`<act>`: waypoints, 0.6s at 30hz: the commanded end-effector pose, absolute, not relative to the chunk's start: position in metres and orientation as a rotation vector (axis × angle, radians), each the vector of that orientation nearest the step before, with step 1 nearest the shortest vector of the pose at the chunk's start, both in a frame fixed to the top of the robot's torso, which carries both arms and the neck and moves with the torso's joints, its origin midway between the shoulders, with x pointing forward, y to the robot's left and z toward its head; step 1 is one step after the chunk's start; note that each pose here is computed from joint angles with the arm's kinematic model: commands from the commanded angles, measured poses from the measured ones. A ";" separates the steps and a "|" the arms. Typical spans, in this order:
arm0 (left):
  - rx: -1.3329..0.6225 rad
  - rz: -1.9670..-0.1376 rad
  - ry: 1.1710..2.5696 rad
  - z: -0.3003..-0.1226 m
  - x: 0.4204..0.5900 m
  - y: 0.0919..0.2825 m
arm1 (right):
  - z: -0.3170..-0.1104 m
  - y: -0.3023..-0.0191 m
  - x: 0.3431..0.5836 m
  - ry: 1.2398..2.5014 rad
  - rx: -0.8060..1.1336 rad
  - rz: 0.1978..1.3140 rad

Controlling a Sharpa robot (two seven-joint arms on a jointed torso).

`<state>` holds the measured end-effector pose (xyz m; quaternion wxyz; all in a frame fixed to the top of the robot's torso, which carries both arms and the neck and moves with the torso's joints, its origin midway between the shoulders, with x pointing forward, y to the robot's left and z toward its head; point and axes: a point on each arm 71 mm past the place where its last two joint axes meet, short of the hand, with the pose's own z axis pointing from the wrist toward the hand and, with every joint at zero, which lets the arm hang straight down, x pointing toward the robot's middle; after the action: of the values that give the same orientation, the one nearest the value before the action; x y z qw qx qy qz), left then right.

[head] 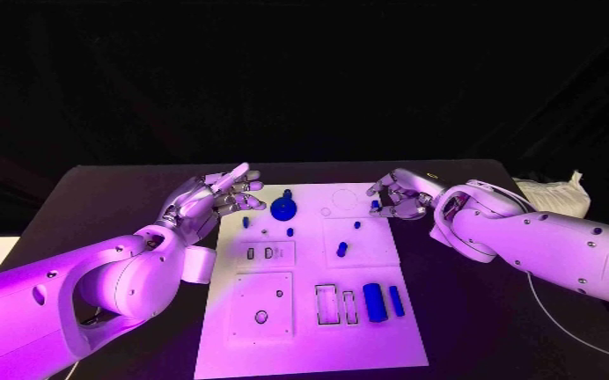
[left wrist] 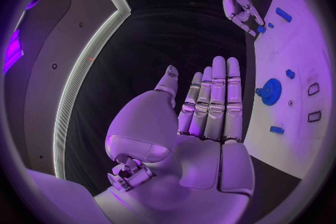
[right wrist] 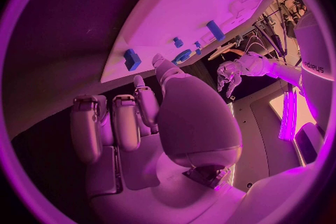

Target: Assemble the parts on the task board

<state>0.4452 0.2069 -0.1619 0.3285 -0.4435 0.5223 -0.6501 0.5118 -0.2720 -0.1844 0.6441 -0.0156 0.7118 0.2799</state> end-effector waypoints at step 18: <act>-1.154 -1.728 1.370 -0.161 0.446 0.204 | -0.194 -0.273 0.515 1.659 -0.050 0.608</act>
<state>0.4461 0.2066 -0.1624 0.3283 -0.4439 0.5226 -0.6496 0.5151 -0.2731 -0.1923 0.6388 -0.0157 0.7204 0.2697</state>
